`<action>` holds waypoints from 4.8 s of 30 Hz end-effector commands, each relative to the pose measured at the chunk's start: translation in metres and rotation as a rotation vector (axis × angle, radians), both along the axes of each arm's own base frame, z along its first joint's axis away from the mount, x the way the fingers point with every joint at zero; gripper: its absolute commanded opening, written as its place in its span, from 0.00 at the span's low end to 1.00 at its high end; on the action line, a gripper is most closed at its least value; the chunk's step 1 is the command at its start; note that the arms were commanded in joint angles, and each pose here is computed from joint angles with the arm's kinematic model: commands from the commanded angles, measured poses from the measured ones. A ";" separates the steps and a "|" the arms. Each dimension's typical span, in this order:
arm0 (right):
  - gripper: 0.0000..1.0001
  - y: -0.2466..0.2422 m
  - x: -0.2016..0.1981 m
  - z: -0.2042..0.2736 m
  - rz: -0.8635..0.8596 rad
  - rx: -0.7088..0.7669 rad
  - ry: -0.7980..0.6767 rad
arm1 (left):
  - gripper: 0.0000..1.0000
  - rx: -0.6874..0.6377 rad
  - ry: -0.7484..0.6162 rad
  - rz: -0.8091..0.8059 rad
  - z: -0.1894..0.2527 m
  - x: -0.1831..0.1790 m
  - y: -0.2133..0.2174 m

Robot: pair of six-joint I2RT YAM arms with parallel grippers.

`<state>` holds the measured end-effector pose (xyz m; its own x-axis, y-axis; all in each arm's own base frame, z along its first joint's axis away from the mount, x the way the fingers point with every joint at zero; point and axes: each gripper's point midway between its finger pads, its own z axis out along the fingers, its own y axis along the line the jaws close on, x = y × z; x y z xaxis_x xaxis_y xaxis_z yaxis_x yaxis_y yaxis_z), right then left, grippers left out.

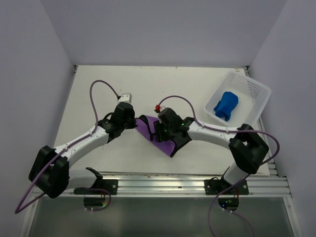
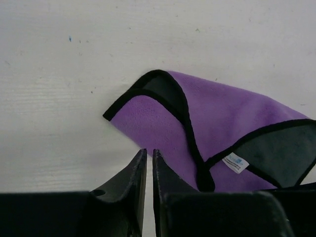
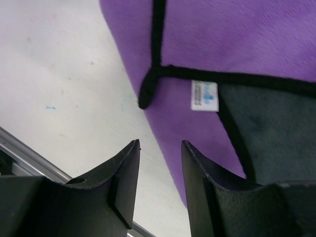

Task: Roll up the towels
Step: Move the towel to the center of the board, then flatten the towel

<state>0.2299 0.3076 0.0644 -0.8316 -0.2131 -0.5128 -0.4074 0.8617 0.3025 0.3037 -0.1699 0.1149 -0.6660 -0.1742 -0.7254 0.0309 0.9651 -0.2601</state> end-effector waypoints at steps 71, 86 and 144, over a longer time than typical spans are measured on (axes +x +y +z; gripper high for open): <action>0.00 -0.008 0.051 0.171 -0.209 0.124 -0.360 | 0.57 -0.246 0.097 0.133 -0.042 -0.018 0.010; 0.00 -0.009 0.057 0.160 -0.218 0.113 -0.343 | 0.59 -0.283 0.099 0.169 -0.027 -0.044 0.023; 0.00 -0.106 0.051 0.229 -0.371 0.191 -0.379 | 0.00 -0.016 -0.245 -0.194 0.134 -0.017 0.021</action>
